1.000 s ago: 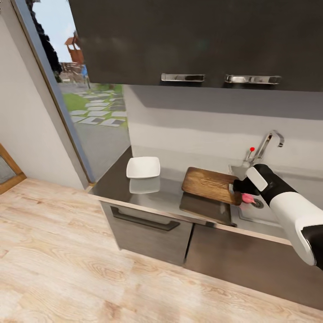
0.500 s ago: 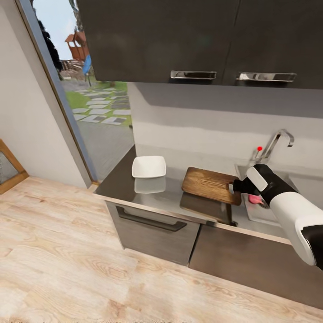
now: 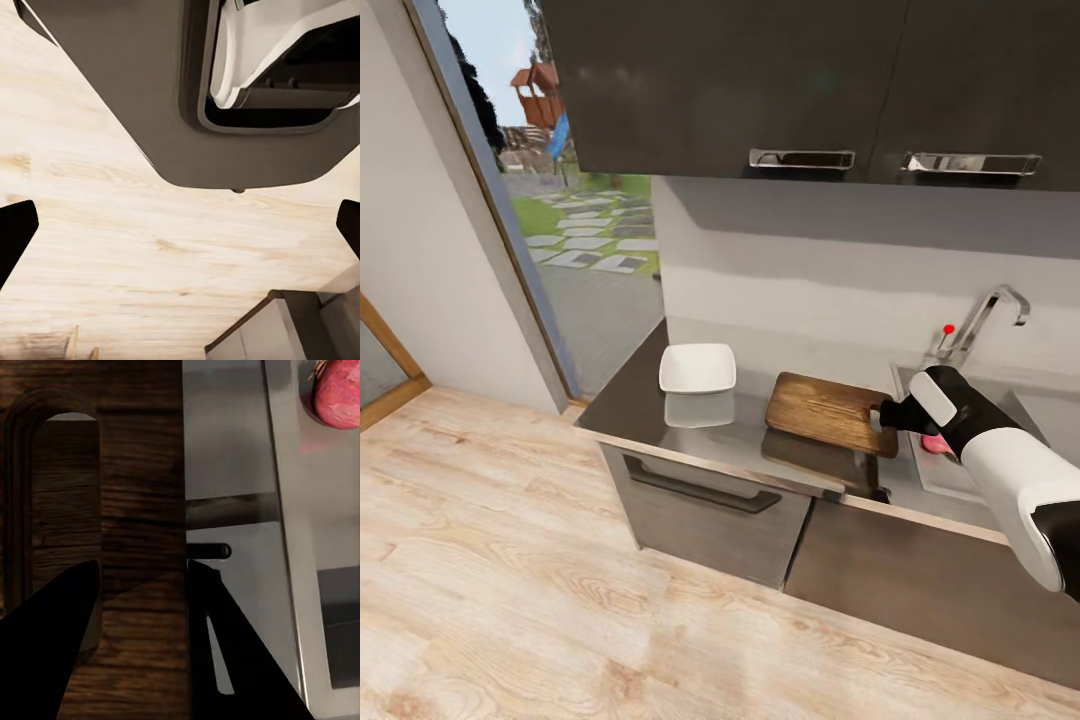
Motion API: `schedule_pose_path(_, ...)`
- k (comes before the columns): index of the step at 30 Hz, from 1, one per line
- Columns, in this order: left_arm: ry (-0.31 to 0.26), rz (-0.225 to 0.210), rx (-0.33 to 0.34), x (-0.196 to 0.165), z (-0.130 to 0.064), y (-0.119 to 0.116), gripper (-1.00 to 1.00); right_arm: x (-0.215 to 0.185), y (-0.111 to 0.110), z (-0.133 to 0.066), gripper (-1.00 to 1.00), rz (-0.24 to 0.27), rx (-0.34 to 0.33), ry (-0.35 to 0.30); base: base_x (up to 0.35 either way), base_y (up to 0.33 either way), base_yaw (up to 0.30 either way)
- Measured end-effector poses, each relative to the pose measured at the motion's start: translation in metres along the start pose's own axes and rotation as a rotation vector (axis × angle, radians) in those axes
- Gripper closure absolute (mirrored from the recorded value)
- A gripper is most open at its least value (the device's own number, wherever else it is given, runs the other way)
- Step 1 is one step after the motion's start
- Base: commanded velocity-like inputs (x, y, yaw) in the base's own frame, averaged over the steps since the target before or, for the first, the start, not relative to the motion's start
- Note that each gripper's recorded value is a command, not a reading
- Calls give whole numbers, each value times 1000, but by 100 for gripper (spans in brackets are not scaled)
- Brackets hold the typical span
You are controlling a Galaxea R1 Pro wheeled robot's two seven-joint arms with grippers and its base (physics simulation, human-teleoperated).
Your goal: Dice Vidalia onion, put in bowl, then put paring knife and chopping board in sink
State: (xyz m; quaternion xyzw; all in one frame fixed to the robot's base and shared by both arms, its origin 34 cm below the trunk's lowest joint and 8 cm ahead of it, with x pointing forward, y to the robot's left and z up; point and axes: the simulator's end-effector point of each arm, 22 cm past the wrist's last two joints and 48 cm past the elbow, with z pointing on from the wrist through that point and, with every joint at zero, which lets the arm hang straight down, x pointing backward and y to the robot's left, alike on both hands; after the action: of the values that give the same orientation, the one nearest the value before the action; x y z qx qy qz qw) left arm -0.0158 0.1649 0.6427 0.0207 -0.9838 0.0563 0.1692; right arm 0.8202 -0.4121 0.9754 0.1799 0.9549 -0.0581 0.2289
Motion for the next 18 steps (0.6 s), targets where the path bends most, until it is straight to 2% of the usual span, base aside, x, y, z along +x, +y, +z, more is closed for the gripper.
schedule_pose_path(10,0,0,0,0,0,0,-100,0,0,0,100,0,0,1,38,-104,1)
schedule_pose_path(18,0,0,0,0,0,0,-100,0,0,0,100,0,0,0,7,-19,0)
